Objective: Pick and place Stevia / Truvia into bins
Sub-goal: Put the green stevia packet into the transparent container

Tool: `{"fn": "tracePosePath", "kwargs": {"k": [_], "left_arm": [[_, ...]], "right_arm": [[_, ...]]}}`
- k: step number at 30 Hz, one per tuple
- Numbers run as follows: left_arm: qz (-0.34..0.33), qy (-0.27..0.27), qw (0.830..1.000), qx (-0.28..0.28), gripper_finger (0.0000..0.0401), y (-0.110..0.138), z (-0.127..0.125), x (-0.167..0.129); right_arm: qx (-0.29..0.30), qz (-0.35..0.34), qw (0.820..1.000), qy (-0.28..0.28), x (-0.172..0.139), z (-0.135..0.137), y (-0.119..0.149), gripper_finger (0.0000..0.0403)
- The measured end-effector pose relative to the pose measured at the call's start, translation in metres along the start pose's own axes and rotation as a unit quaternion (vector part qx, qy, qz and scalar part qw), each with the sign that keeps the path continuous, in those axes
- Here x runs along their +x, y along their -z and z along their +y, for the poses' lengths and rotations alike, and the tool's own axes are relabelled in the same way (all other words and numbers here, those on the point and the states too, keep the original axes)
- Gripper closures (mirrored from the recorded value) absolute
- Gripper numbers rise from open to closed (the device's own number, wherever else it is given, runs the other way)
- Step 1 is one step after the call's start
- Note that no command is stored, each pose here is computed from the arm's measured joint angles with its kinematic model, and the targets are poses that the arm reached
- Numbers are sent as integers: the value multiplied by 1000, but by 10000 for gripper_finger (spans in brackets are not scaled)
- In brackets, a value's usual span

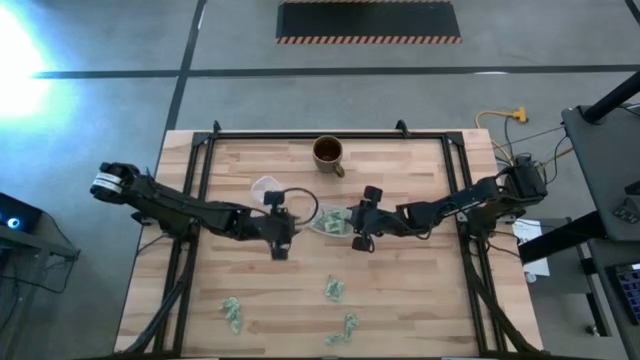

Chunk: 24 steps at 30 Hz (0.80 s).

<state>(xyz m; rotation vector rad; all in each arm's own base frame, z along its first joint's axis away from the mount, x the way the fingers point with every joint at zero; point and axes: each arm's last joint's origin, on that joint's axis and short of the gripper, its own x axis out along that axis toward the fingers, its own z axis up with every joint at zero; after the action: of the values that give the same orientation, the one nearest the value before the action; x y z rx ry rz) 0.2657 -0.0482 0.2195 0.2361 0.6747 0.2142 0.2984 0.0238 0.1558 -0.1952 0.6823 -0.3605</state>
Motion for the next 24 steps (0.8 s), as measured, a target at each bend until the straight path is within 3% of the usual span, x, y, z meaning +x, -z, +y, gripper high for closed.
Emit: {"fn": "tracePosePath", "kwargs": {"k": [4, 11, 16, 24], "left_arm": [[73, 74, 995, -7, 265, 10, -14, -12], [151, 130, 979, -40, 265, 25, -54, -45], [183, 184, 960, -107, 265, 32, -81, -68], [223, 213, 932, -193, 265, 49, -112, -102]], "right_arm": [[-21, -2, 1000, -2, 0, 0, 0, 249], [-42, -5, 999, -21, 0, 1, -1, 251], [-45, -6, 998, -30, -1, 2, -1, 262], [-48, -7, 997, -58, -1, 3, -1, 276]]}}
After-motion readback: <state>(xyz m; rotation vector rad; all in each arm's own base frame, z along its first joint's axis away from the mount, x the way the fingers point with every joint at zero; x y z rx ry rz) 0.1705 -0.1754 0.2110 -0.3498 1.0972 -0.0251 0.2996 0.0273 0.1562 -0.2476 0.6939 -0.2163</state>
